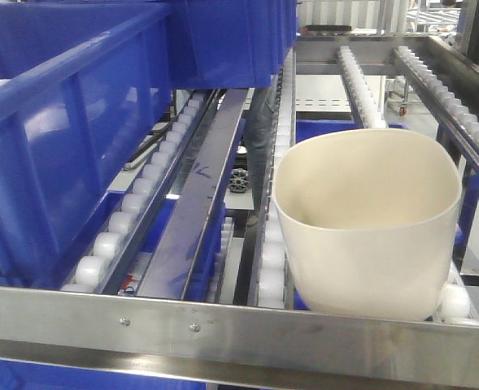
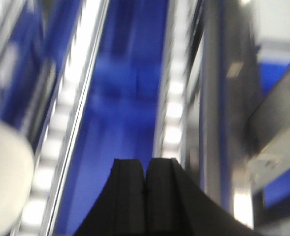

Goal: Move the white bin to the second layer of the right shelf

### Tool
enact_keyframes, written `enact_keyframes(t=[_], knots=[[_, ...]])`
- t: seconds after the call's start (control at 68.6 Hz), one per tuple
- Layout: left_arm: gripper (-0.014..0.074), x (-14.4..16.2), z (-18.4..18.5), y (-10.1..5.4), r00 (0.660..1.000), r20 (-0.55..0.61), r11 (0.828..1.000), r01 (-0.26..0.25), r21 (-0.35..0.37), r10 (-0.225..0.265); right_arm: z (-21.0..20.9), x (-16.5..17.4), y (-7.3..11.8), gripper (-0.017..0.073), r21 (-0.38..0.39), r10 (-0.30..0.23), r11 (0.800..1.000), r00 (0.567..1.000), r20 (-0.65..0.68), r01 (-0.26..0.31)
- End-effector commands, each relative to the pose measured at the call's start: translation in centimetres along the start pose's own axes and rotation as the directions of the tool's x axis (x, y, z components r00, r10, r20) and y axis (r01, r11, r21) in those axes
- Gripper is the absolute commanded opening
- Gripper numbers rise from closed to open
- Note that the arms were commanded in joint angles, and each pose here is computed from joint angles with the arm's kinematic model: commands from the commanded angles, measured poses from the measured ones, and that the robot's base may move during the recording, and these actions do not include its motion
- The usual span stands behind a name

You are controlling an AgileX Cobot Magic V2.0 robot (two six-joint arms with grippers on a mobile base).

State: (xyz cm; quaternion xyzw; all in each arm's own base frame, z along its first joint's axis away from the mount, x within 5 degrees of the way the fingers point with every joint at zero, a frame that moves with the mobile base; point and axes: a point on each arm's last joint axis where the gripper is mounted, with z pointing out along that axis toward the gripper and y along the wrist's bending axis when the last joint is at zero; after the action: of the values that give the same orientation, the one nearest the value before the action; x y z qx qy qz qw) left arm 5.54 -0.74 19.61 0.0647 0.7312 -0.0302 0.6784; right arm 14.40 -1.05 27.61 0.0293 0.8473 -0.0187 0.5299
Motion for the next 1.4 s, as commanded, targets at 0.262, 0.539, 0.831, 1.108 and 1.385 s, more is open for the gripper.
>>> enact_keyframes(t=[0.262,0.539,0.831,1.108,1.385], knots=[[0.0085,0.4,0.1,0.0,0.998,0.065,1.0,0.005,0.001,-0.005,-4.3,2.2,-0.2,0.0022,0.031,-0.026,0.999,0.909,0.416,0.014],[0.0085,0.4,0.1,0.0,0.998,0.065,1.0,0.005,0.001,-0.005,-7.9,2.4,-0.1,0.0022,0.04,-0.041,0.999,0.811,0.584,0.022],[0.0085,0.4,0.1,0.0,0.998,0.065,1.0,0.005,0.001,-0.005,-7.7,2.8,0.0,0.002,-0.071,0.139,0.99,0.796,0.59,-0.121],[0.0085,0.4,0.1,0.0,0.998,0.065,1.0,0.005,0.001,-0.005,-7.6,3.0,-0.1,0.002,-0.068,0.148,0.989,0.811,0.566,-0.133],[0.0085,0.4,0.1,0.0,0.998,0.065,1.0,0.005,0.001,-0.005,-7.5,3.0,-0.1,0.002,-0.066,0.147,0.989,0.815,0.561,-0.133]])
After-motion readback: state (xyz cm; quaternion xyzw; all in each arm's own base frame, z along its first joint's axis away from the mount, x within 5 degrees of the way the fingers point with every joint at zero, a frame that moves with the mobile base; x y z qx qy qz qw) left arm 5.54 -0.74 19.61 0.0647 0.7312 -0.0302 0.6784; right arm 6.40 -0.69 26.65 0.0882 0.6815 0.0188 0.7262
